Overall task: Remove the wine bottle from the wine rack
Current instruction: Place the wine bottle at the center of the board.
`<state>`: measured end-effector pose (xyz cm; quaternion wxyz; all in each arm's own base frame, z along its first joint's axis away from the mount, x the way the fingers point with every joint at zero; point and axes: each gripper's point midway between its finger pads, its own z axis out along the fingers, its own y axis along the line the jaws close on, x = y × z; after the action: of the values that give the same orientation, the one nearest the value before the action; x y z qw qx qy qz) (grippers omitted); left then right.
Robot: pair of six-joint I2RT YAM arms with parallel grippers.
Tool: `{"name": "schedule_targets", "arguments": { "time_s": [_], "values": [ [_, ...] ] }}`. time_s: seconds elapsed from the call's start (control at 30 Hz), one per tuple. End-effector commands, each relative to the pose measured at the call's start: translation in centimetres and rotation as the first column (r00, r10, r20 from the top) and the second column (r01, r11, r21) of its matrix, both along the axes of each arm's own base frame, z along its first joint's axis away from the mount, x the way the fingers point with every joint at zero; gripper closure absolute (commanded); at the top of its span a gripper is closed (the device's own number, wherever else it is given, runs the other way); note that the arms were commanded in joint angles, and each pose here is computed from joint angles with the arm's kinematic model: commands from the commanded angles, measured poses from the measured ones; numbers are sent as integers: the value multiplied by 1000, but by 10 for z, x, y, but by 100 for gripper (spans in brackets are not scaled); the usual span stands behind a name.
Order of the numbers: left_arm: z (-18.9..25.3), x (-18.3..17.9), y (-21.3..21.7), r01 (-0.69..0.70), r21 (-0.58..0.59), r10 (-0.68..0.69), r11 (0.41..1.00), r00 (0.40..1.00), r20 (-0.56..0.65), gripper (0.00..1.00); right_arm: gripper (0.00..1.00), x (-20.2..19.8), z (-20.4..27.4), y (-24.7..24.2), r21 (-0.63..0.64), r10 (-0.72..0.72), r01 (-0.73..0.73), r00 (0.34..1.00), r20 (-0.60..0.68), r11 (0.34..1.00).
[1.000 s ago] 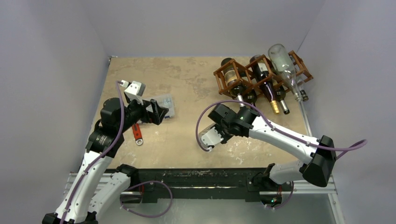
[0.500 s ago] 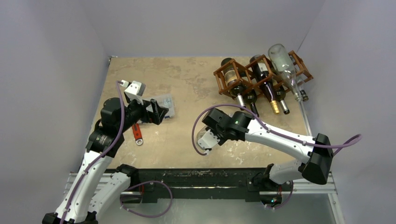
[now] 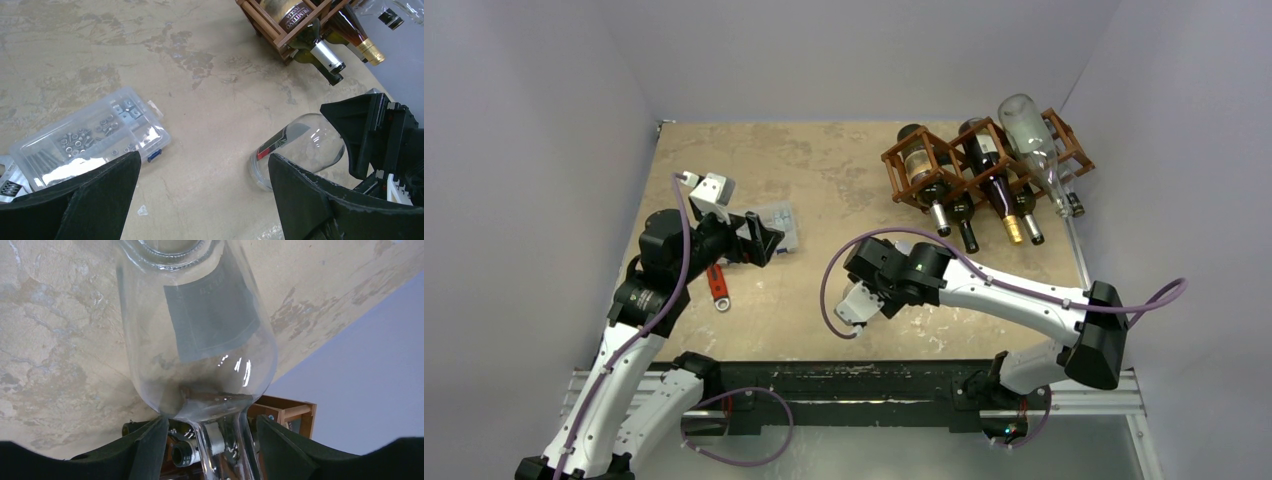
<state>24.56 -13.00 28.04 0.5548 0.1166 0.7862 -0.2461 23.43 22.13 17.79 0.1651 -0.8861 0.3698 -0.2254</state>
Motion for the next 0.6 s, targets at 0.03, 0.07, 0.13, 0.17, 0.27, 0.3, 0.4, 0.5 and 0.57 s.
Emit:
{"name": "schedule_targets", "arguments": {
  "time_s": [0.03, 0.07, 0.13, 0.17, 0.27, 0.3, 0.4, 0.5, 0.57],
  "values": [
    [6, 2, 2, -1, 8, 1, 1000, 999, 37, 0, 27, 0, 20, 18, 88, -7, 6, 1000, 11, 996],
    [7, 2, 2, -1, 8, 1, 1000, 999, 38, 0, 25, 0, 21, 20, 99, -8, 7, 1000, 6, 995],
    [7, 2, 2, -1, 7, 1, 1000, 999, 38, 0, 21, -3, 24, 25, 121, -3, 4, 1000, -8, 993],
    [7, 2, 2, -2, 8, 2, 1000, 999, 39, 0, 18, -5, 25, 27, 132, 0, 2, 1000, -17, 991],
    [8, 2, 2, -3, 7, 2, 1000, 999, 41, 0, 11, -7, 30, 32, 159, 1, 4, 1000, -26, 987],
    [8, 2, 2, -3, 7, 2, 1000, 999, 42, 0, 10, -7, 31, 33, 168, 0, 5, 1000, -28, 986],
    [8, 2, 2, -2, 8, 2, 1000, 999, 43, 0, 8, -10, 37, 38, 200, -1, 10, 999, -44, 980],
    [8, 2, 2, -1, 8, 1, 1000, 999, 45, 0, 7, -16, 48, 47, 257, 11, 12, 996, -88, 966],
    [8, 2, 2, -2, 8, 2, 1000, 999, 44, 0, 6, -23, 58, 54, 301, 31, 8, 992, -124, 954]
  ]
}}
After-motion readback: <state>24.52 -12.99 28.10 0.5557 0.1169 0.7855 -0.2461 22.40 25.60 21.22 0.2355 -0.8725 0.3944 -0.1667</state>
